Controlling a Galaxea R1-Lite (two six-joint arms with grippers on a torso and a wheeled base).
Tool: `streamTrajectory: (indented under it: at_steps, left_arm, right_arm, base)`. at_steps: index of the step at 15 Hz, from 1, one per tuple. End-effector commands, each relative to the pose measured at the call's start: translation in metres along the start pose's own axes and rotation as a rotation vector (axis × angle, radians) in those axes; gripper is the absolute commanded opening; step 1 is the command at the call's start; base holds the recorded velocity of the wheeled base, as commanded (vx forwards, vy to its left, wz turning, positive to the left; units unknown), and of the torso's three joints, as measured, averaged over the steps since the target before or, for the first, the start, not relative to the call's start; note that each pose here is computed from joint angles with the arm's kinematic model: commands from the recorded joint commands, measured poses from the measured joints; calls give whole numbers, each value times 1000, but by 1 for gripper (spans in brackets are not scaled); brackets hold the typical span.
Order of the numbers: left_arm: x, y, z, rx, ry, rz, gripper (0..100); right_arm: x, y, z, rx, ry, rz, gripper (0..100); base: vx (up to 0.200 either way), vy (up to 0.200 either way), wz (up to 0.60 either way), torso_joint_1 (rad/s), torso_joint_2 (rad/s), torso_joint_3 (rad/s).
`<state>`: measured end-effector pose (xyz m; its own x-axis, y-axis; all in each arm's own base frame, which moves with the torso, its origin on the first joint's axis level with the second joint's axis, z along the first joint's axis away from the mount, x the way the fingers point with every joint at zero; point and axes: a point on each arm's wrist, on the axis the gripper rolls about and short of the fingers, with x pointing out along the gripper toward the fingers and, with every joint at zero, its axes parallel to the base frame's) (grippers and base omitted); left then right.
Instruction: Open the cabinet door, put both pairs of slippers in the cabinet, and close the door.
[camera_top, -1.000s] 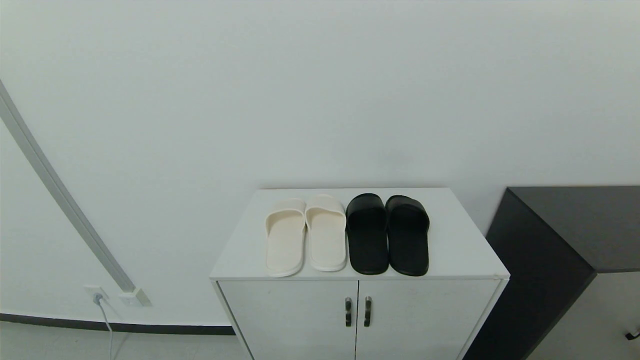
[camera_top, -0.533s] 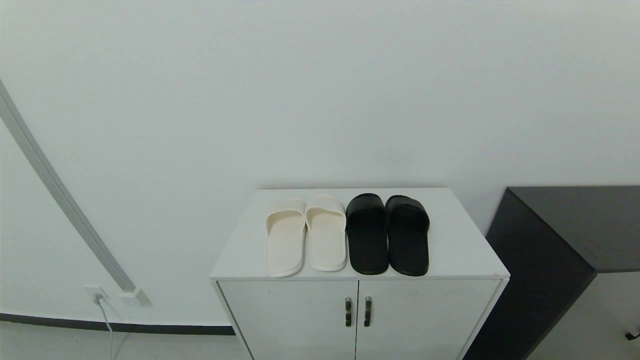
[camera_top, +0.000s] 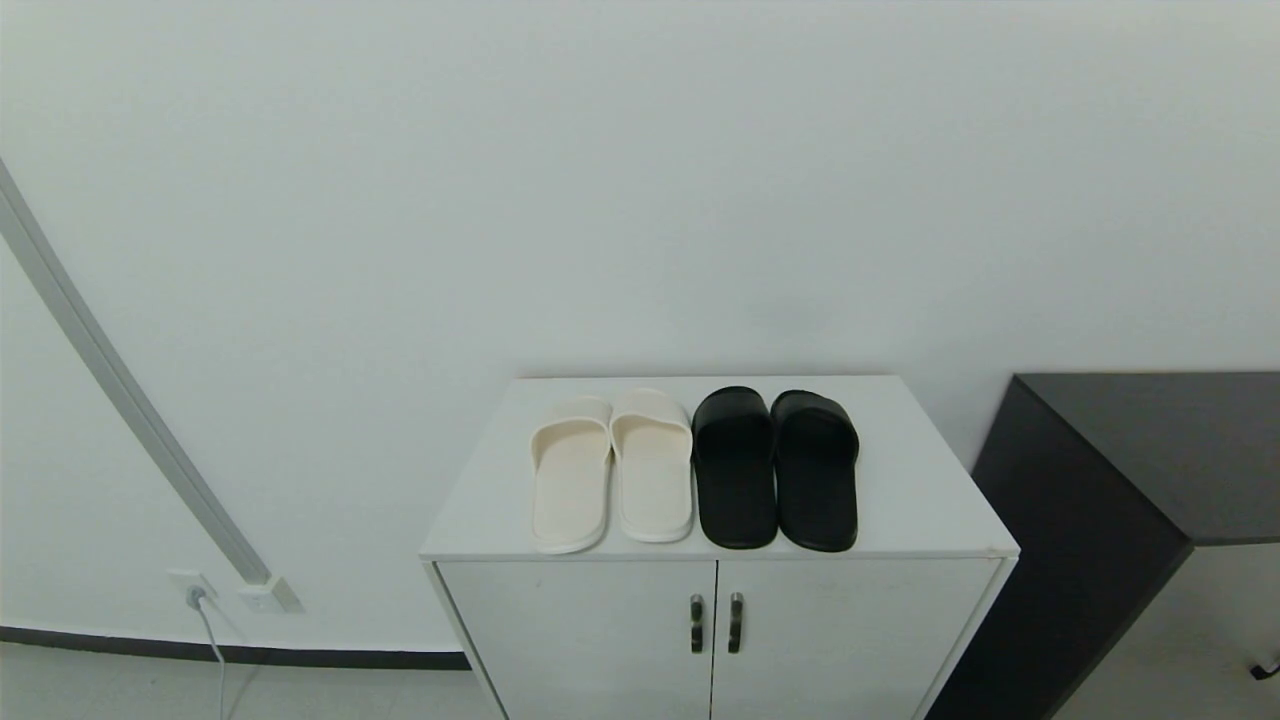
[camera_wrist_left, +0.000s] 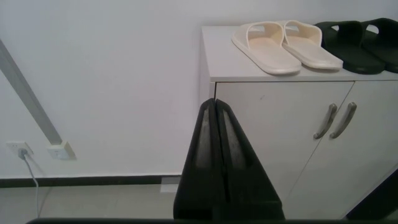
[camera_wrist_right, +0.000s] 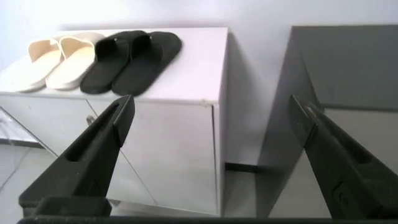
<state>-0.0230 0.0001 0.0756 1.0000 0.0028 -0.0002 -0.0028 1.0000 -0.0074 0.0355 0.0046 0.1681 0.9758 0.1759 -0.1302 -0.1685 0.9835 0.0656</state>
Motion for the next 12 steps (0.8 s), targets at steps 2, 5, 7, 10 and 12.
streamTrajectory:
  at_steps: [2, 5, 7, 10, 12]
  left_arm:
    - [0, 0, 0, 1, 1, 0, 0]
    - [0, 0, 0, 4, 1, 0, 0]
    - [0, 0, 0, 4, 3, 0, 0]
    - [0, 0, 0, 4, 1, 0, 0]
    - [0, 0, 0, 6, 1, 0, 0]
  right_arm:
    - [48, 4, 20, 32, 129, 99, 100]
    - [71, 24, 41, 44, 149, 172, 100]
    - [83, 48, 52, 51, 148, 219, 100]
    - [106, 82, 70, 63, 141, 235, 100]
    - [132, 110, 72, 44, 180, 231, 100]
  base:
    - [0, 0, 0, 0, 0, 0]
    - [0, 0, 0, 0, 0, 0]
    - [0, 0, 0, 0, 0, 0]
    - [0, 0, 0, 0, 0, 0]
    - [0, 0, 0, 0, 0, 0]
